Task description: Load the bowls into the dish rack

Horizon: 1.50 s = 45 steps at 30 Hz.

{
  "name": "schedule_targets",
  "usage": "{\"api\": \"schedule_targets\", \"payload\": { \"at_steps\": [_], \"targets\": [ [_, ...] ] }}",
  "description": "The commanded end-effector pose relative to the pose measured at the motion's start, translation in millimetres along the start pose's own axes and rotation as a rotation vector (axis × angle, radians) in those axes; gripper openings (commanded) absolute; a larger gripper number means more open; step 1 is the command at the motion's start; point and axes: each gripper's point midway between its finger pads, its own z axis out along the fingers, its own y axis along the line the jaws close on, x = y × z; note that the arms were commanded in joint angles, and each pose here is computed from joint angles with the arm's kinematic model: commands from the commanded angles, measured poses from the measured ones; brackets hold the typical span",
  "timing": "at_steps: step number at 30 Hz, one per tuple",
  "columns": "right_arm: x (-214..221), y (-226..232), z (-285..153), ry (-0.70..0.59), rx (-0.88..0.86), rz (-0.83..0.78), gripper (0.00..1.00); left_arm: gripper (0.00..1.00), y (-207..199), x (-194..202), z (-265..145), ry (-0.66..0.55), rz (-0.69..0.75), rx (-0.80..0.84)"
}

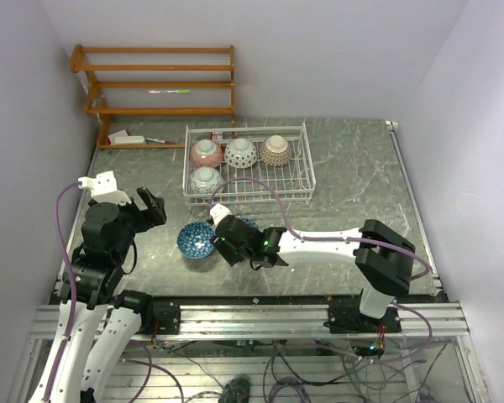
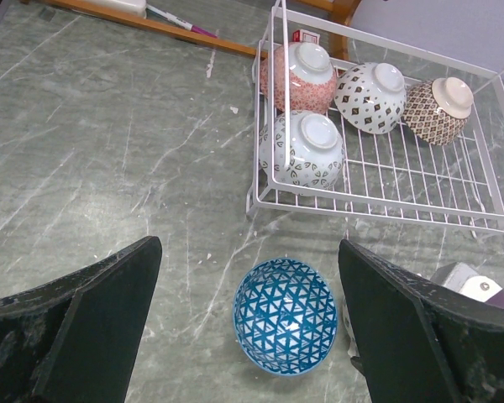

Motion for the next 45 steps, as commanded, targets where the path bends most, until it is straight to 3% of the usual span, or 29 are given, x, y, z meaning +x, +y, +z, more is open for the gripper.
{"api": "schedule_targets", "payload": {
  "at_steps": [1,3,11,19,31,35,40,45],
  "targets": [
    [0.3,0.9,10.8,0.003,0.011,-0.009,0.46,0.98,1.3,-2.4,0.6,-0.010,-0.006,-0.005],
    [4.2,1.2,13.5,0.017,0.014,-0.013,0.44,0.98,1.0,-2.4,0.3,-0.010,-0.008,-0.003],
    [-0.6,-6.2,7.0,0.016,0.056,0.009,0.01,0.98,0.7,-1.8,1.2,-0.007,-0.007,-0.002],
    [-59.1,4.6,-37.4,-0.091,-0.098,0.127,0.00,0.98,0.3,-1.8,1.2,-0.006,-0.007,0.000],
    [-184.0,-31.1,-136.0,-0.501,-0.560,0.353,0.00,0.98,0.6,-0.5,2.3,0.000,-0.006,-0.002],
    [-211.2,-63.7,-140.2,-0.613,-0.608,0.421,0.00,0.98,1.1,-1.7,1.8,-0.006,-0.008,-0.005],
    [-207.0,-101.5,-115.3,-0.624,-0.702,0.586,0.00,0.98,1.0,-1.9,1.1,-0.008,-0.008,-0.003],
    [-218.2,-130.4,-109.3,-0.697,-0.710,0.654,0.00,0.98,0.2,-1.7,1.1,-0.005,-0.007,0.001]
  ]
}}
